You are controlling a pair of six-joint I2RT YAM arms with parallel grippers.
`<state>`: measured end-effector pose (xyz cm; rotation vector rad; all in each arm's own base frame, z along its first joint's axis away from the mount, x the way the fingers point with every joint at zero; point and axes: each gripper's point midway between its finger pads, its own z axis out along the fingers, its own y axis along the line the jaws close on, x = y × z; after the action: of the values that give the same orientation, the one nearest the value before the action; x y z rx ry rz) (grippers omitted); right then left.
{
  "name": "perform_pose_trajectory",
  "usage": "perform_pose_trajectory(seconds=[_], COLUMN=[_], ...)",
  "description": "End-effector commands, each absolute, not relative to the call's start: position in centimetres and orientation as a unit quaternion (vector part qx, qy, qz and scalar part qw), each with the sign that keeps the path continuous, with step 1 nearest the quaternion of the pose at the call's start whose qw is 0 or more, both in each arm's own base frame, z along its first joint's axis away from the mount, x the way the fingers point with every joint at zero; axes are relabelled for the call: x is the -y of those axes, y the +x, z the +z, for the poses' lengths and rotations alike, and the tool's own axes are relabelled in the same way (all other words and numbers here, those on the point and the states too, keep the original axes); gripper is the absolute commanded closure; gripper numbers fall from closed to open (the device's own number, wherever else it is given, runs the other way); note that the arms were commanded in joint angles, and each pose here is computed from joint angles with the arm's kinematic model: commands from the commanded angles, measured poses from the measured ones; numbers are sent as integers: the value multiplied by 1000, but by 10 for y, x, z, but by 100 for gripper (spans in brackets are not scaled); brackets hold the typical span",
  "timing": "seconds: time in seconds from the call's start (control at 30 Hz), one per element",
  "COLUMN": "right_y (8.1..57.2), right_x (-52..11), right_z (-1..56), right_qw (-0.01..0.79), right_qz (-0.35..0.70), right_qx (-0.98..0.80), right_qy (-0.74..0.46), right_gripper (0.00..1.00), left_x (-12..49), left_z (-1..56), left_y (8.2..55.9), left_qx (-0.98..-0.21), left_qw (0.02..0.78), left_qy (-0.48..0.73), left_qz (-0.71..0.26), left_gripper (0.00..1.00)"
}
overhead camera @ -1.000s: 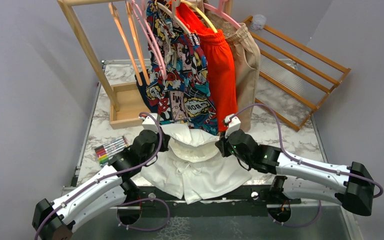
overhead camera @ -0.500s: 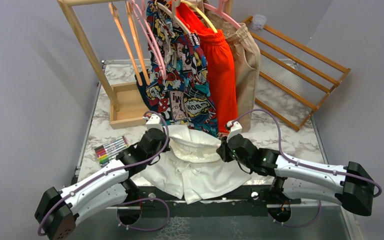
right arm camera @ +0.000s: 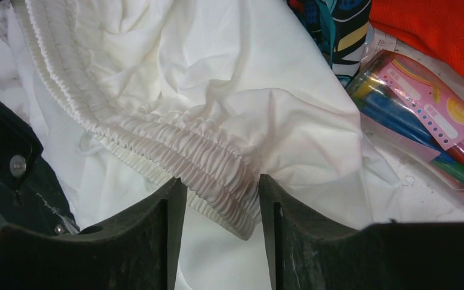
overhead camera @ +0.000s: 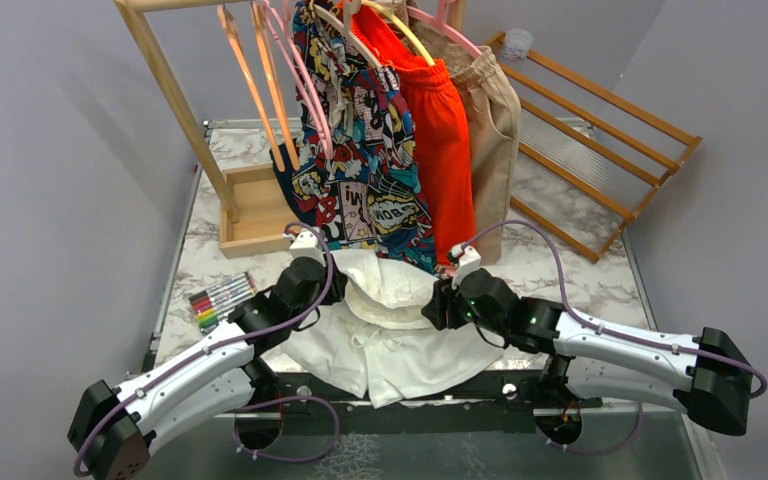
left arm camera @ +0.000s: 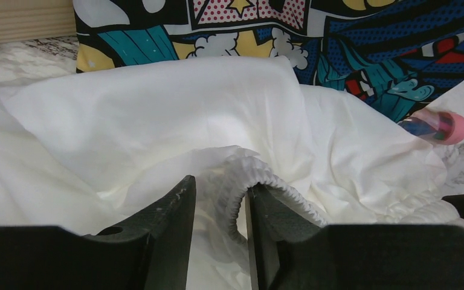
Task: Place the shorts on the hanger
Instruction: Adjust the shorts at the center of the board.
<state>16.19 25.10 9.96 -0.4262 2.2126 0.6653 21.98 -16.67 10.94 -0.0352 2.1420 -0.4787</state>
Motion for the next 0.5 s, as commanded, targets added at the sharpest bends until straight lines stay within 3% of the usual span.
perform_pose_trajectory(seconds=[0.0,0.13,0.27,0.47], right_y=[159,160,161,147], right_x=[-262,-262,-263,-271], right_z=[116,118,128,142], right_qw=[391,392,399,388], right_qz=[289,284,289,313], right_qx=[-853,-854,-848,-828], right_qy=[-190,-193,-194,-256], right_gripper=[49,48,44,30], left_x=[175,178,178,181], left_z=[119,121,131,154], left_y=[218,216,216,208], left_qx=[-862,-865,-865,-864], left_qw=[455,446,446,438], left_qy=[-16,-13,-12,-3], left_qz=[-224,-228,-230,-247], left_gripper=[58,51,36,10])
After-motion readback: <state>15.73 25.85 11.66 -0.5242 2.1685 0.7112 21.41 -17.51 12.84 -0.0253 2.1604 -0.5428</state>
